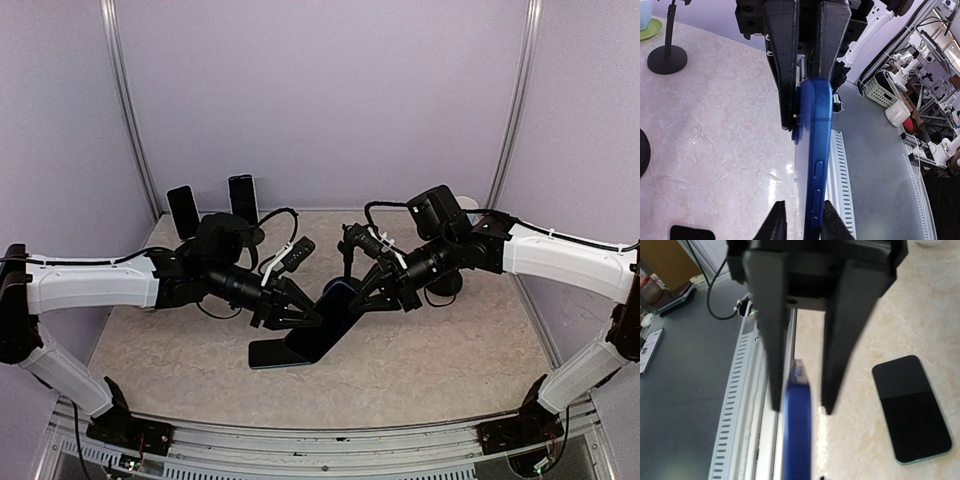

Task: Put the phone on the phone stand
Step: Pass from the right arm to the left, then pass from the left arm to the right

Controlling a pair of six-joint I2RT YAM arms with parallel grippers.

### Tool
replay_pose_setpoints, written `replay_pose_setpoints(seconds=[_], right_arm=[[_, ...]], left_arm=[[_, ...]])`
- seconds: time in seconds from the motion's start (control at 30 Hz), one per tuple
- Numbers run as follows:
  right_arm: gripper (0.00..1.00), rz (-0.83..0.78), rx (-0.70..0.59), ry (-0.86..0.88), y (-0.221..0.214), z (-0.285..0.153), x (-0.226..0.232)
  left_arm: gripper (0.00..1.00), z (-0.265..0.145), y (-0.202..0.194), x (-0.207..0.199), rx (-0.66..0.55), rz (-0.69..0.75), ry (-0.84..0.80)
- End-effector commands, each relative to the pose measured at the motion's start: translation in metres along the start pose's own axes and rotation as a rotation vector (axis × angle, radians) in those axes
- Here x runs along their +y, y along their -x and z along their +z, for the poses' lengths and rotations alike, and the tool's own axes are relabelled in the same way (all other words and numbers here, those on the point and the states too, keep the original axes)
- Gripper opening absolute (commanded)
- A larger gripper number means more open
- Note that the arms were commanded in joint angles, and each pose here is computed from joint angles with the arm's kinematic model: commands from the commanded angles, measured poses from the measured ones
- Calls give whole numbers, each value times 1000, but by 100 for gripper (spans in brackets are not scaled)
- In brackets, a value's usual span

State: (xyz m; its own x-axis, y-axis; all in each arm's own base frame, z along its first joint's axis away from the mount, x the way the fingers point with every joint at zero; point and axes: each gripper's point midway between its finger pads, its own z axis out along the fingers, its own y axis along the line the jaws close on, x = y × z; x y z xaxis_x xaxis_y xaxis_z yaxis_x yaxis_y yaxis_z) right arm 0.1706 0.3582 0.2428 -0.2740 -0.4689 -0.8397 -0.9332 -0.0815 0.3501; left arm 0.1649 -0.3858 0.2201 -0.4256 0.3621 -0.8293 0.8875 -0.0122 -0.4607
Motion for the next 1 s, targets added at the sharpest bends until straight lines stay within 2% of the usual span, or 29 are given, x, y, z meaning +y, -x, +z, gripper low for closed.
replay_pose_setpoints(seconds=[0.0,0.1,0.23,0.33,0.4,0.5,0.8,0.97], right_arm=[[0,-86,-69,7,27,-9,12],[0,-81,-69,8,28,-8,11],[1,-78,-77,11,30,-6,9],[38,-74,-96,11,33,-5,8],[59,-70,-125,6,37,-5,6],[69,-59,-218,-18,49,-7,2],[73,16,-506,-77,68,-21,-13],[65,43,-642,-3,76,-29,-5]], left_arm=[[15,4,3,-6,3,24,-28],[0,4,2,-5,3,22,-24],[0,5,5,-5,-14,31,-17],[0,1,14,-4,-65,48,14],[0,-3,20,-2,-114,61,44],[0,-10,27,-1,-173,68,75],[0,-33,55,-23,-361,144,57],[0,-33,58,-25,-375,141,47]])
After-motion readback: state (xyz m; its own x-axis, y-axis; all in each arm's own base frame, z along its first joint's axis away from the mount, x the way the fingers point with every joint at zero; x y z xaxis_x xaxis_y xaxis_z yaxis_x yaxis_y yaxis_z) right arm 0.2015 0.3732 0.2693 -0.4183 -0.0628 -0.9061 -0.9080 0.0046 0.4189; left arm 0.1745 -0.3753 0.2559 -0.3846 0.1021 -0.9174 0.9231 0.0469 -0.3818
